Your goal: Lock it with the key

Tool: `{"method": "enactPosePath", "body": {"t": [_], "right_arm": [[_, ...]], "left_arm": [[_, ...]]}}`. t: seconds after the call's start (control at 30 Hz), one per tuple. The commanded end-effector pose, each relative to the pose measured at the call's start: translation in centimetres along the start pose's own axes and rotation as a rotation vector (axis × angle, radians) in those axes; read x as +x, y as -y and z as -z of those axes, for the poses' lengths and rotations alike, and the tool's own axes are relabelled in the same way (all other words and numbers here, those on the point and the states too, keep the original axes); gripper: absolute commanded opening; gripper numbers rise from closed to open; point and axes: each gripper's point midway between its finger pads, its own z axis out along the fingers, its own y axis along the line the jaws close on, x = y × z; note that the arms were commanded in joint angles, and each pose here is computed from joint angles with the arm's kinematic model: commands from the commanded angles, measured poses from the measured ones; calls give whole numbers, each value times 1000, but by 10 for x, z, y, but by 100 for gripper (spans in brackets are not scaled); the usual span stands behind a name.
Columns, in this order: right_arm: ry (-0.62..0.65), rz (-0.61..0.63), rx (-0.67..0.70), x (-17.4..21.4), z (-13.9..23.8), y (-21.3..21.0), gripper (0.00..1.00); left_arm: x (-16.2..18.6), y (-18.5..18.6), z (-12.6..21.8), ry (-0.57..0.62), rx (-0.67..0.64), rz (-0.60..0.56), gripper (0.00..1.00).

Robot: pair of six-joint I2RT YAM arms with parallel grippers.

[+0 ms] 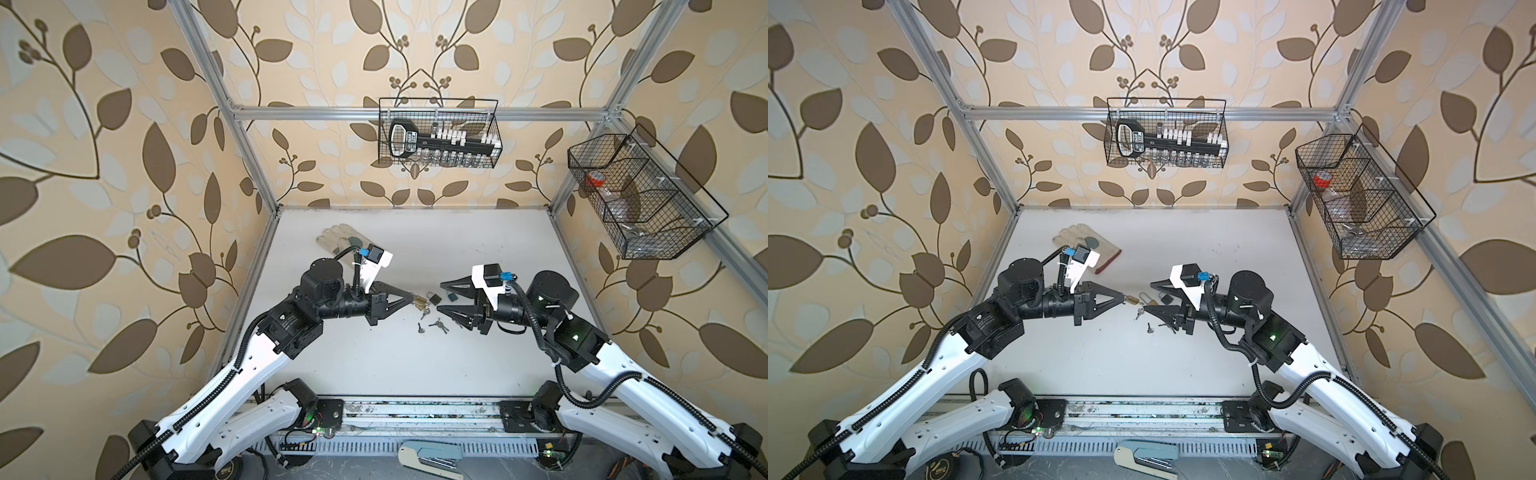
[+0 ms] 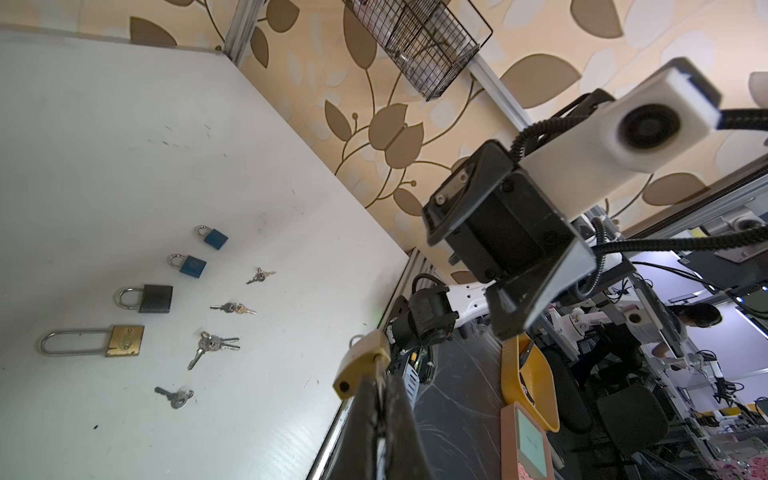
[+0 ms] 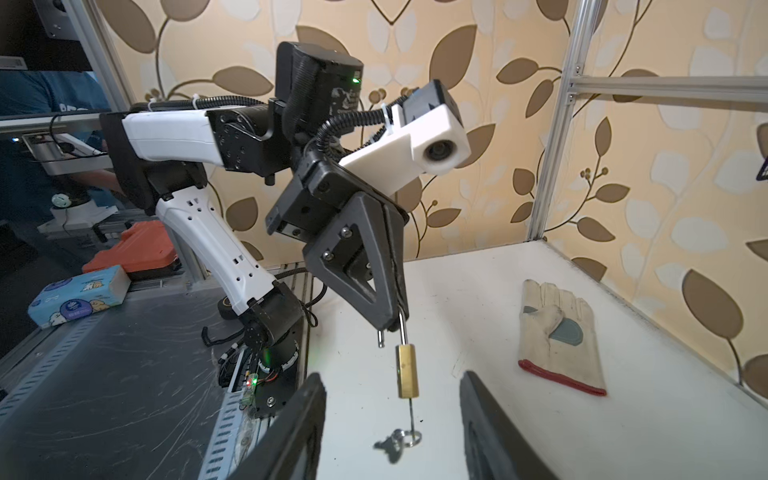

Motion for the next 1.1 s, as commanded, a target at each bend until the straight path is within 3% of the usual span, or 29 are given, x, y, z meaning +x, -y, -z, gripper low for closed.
{"method": "enactPosePath", "body": {"t": [0.0, 0.3, 0.47, 0.9, 1.07], "right_arm": [[-3, -38, -16, 5, -6, 2, 52], [28, -33, -110, -5, -17, -6, 55], [14, -48, -98, -2, -21, -2, 51], [33, -60, -145, -10, -22, -8, 26], [33, -84, -147, -13, -21, -9, 7]], "left_arm": [[-21, 21, 2, 82, 78, -31, 0], [-25, 38, 5, 103, 170, -33, 0], [-25, 43, 6, 98, 196, -39, 0], [-26, 46, 7, 95, 198, -46, 0], [-27, 47, 10, 98, 182, -67, 0]]}}
